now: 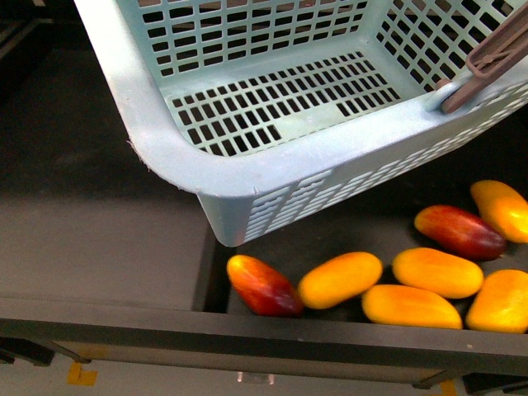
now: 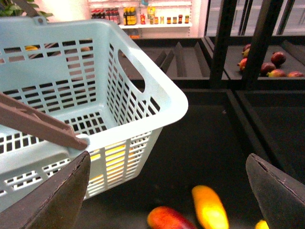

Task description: Pick lemon and mango into basket

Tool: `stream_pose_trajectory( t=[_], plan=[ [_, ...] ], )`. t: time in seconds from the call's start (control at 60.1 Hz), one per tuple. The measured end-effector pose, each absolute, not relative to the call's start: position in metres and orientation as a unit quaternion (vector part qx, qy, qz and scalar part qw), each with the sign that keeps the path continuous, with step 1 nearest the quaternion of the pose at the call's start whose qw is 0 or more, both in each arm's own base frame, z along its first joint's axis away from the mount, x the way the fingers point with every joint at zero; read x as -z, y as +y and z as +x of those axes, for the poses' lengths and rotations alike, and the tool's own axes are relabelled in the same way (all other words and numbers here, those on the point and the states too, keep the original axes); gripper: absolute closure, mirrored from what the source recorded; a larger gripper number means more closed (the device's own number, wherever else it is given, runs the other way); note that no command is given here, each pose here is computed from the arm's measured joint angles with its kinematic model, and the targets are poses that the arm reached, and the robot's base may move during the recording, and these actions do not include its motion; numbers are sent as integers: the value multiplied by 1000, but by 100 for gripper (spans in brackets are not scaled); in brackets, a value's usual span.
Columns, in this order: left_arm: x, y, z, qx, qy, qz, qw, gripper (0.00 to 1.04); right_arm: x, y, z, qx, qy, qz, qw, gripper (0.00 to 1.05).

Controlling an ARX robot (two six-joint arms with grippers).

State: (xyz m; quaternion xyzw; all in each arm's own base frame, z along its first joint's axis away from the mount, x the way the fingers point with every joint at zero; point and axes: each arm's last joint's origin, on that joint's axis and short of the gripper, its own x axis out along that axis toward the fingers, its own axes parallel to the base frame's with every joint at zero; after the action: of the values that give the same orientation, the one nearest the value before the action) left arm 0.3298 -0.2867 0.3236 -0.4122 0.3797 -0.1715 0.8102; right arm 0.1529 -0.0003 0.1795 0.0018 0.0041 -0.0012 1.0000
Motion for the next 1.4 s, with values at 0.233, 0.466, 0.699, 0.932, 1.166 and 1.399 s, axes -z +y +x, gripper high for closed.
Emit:
stream_pose_trajectory(
  t=[0.233,0.466,0.699,0.932,1.166,1.399],
  plan=[
    [-324,-284,332,167,377,-413,812,100,-179,0,153,-2,4,2,1000,9],
    [-324,-281,335,160,369,-410,819,100,-181,-1,160,37,86,25,995,9],
    [-324,-288,329,176,382,-412,809,100,-187,-31,196,77,247,21,966,9],
    [-324,-288,329,172,380,-414,809,100,-164,-108,258,111,269,-119,949,9],
    [-324,-286,330,167,375,-412,814,100,-92,-146,287,21,415,-261,871,9],
    [-324,-287,329,174,381,-413,809,100,-46,-154,307,-63,478,-332,811,9]
  ],
)
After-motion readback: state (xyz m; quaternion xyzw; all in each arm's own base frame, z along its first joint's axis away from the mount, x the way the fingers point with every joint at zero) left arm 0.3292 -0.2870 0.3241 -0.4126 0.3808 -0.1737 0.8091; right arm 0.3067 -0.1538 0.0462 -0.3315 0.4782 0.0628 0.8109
